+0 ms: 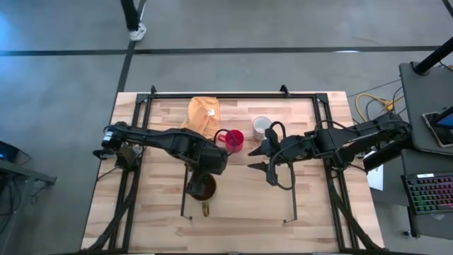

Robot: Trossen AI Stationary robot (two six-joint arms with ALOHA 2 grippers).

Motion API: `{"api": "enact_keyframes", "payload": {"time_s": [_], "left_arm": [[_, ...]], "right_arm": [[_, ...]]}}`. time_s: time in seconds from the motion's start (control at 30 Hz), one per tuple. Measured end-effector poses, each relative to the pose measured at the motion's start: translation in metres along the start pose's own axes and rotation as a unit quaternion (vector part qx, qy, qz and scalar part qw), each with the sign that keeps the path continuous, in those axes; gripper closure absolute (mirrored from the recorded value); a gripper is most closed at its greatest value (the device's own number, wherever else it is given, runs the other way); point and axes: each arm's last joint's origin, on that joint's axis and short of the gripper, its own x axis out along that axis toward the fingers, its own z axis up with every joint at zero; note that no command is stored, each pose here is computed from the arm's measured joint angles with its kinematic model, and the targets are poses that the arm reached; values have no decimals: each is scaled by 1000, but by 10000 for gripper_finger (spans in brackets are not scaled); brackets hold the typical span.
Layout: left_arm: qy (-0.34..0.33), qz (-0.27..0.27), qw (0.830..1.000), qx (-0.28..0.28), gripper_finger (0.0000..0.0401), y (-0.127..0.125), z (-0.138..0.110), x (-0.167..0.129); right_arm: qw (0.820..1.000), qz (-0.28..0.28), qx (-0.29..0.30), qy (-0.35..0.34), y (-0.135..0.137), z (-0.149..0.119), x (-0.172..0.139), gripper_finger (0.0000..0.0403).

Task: Stack small to large cups/mugs on shelf
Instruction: Put the green mug on the shelf

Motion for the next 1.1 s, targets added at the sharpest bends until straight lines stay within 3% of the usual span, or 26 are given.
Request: {"api": "enact_keyframes", "payload": {"time_s": [0.43,0.77,1.1], "left_arm": [[-15,-11,998,57,323,-3,3,0],[-13,-11,997,77,380,-3,2,0],[-29,-14,996,78,336,-4,5,-1]], "right_arm": [[1000,-10,-9,2,-6,-1,2,218],[1000,-15,-8,5,-9,-2,4,218],[1000,-20,-13,5,-11,-2,4,218]]}}
